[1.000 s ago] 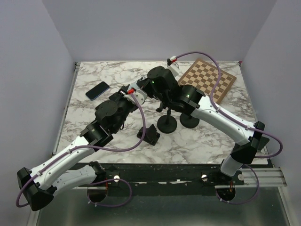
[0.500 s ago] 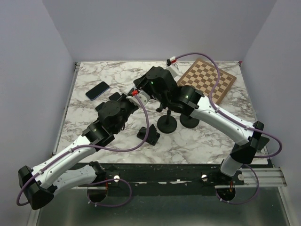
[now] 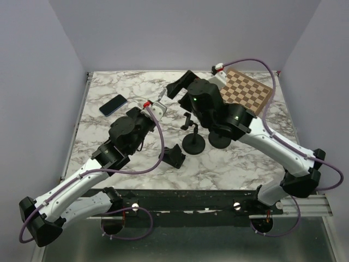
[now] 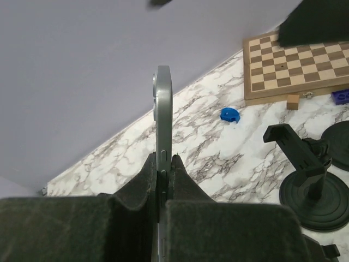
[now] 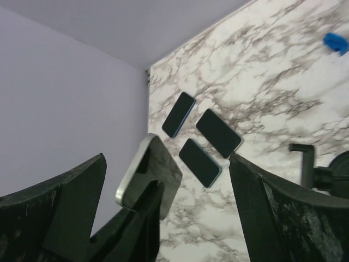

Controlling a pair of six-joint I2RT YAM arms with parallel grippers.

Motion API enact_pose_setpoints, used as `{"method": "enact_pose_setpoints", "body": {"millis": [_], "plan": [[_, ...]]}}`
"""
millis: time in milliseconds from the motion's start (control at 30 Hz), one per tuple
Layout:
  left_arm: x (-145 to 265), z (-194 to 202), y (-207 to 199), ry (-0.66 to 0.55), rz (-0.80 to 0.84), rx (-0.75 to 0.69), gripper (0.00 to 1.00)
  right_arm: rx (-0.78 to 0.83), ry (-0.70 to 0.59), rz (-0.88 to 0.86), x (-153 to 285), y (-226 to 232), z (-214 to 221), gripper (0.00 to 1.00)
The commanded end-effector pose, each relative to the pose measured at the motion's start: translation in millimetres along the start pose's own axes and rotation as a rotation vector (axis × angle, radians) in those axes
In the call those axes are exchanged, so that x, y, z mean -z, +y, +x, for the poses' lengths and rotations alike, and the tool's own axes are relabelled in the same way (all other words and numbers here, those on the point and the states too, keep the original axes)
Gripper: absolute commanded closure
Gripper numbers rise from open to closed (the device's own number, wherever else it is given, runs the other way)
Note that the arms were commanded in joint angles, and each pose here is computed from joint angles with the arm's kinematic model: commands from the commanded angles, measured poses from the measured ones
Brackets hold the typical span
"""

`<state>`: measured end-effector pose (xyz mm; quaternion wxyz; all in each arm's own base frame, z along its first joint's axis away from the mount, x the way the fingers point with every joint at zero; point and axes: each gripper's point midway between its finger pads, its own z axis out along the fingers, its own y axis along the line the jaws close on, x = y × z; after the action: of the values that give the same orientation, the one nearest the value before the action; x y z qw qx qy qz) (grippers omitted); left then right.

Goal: Remove the phone from the phone stand

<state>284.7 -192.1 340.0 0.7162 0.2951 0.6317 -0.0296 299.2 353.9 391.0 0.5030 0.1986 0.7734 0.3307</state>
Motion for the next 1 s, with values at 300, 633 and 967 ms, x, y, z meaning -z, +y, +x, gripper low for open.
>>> {"method": "enact_pose_setpoints", "body": {"millis": [300, 633, 967], "plan": [[-37.8, 21.4, 35.0, 0.051, 0.066, 0.753, 1.0, -0.058, -0.388, 0.106, 116.0, -100.2, -132.6, 0.02], [-94.7, 117.0, 62.2, 0.0, 0.25, 1.587, 1.0, 0.0, -0.334, 0.107, 113.9, -105.6, -119.9, 0.03], [-116.2, 206.8, 59.6, 0.077, 0.045, 1.699, 1.0, 0.019, -0.334, 0.103, 101.0, -96.7, -112.7, 0.03]]}}
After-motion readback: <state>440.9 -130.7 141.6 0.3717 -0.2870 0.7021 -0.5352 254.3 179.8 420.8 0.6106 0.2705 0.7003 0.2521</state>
